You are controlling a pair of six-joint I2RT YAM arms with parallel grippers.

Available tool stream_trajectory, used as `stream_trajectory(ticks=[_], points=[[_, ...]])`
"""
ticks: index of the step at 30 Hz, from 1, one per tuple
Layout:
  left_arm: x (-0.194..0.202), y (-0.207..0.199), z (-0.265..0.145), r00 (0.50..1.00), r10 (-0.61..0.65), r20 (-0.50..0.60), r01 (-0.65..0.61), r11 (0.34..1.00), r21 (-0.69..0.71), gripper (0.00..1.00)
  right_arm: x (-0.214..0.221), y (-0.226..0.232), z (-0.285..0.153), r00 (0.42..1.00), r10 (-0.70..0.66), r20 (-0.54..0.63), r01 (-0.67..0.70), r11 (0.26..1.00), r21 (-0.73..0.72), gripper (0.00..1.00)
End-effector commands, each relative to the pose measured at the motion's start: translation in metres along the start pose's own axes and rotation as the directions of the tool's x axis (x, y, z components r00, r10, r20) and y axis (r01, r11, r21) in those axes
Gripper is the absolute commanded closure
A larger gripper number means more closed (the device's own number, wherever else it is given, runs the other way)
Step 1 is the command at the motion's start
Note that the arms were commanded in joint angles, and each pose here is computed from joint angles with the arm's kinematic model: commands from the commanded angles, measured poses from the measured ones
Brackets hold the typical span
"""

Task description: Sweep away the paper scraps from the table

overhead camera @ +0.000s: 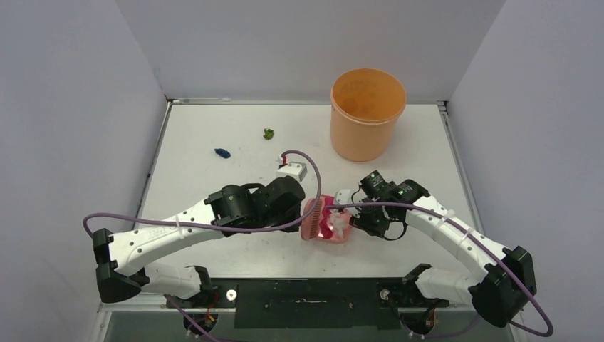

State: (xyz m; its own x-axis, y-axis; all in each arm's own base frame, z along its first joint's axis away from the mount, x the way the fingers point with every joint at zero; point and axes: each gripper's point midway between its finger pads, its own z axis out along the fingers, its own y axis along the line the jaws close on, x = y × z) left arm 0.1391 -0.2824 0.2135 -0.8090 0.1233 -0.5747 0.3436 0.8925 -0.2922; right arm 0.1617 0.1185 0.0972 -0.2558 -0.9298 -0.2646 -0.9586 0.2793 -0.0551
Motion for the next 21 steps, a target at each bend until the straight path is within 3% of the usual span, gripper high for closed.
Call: stream_trajectory(ticks=[1, 9, 21], points=[[-0.036, -0.003, -0.047, 0.989, -0.034, 0.145, 0.030, 0.999, 0.028, 1.00, -0.009, -0.009, -0.011, 0.994, 0.000, 0.105, -0.004, 0.999, 0.044, 0.95], [-0.050, 0.008, -0.087, 0.970, -0.070, 0.234, 0.054, 0.996, 0.073, 1.00, -0.009, -0.012, -0.021, 0.990, 0.004, 0.142, -0.016, 0.997, 0.080, 0.95], [-0.044, 0.113, -0.086, 0.898, 0.053, 0.437, 0.056, 0.971, -0.234, 1.00, -0.037, -0.028, -0.048, 0.986, -0.025, 0.165, 0.016, 0.998, 0.060, 0.95]])
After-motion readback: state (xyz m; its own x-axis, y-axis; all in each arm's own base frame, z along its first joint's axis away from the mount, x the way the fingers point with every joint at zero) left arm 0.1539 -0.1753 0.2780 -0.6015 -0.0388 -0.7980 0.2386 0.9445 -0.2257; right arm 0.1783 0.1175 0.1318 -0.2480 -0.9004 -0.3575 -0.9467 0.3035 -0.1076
